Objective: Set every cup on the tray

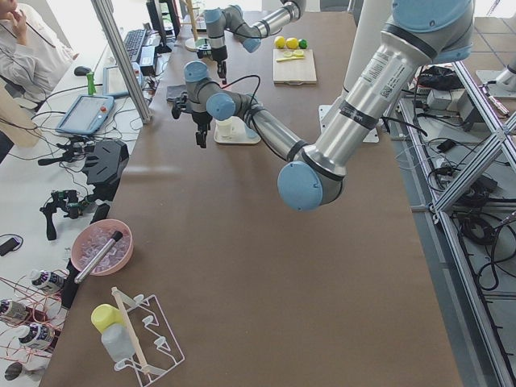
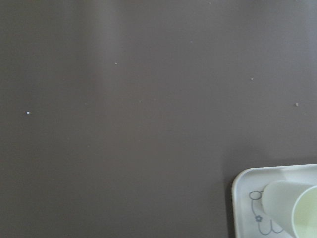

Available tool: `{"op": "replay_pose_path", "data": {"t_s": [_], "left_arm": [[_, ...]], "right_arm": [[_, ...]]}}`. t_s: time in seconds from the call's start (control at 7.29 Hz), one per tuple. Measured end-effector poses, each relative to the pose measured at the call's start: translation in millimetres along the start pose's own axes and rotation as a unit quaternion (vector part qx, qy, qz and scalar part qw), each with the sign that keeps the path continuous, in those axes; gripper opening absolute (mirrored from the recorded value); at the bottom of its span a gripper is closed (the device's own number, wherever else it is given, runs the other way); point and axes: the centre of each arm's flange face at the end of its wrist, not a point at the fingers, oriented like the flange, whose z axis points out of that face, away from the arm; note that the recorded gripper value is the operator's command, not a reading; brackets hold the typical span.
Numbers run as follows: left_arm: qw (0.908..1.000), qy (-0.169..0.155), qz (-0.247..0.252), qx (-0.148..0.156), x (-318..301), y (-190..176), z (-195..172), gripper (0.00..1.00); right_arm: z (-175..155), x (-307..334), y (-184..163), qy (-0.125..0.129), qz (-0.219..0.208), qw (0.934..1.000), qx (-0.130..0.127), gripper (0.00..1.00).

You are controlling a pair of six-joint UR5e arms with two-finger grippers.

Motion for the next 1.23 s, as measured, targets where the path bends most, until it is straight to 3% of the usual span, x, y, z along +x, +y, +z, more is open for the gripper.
{"op": "replay_pose_path", "data": {"t_s": [0.14,0.41,0.69,0.96,1.23], "left_arm": [[1.0000,-0.005,0.004,-0.003,-11.4,-0.3,4.5,0.98],[0.9999,-0.009,0.005,-0.007,-20.3,-0.2,7.7,0.98],[0.9996,-0.020,0.020,-0.007,-63.9,7.7,6.6,0.98],[0.9974,-0.041,0.058,-0.010,-148.5,39.5,-2.2,0.98],[0.9935,-0.057,0.097,-0.012,-246.7,88.3,-20.2,0.98]], "right_arm": [[15.6,-15.1,12.3,0.001,-0.005,1.0000,0.004,0.99],[22.3,-18.4,16.7,0.004,-0.012,0.9999,0.011,1.00],[-26.3,21.1,-11.5,-0.018,0.001,0.9997,0.014,1.00],[-76.6,144.9,-27.9,-0.027,-0.010,0.9993,0.023,1.00],[-112.5,284.1,5.7,-0.010,-0.042,0.9980,0.046,1.00]]}}
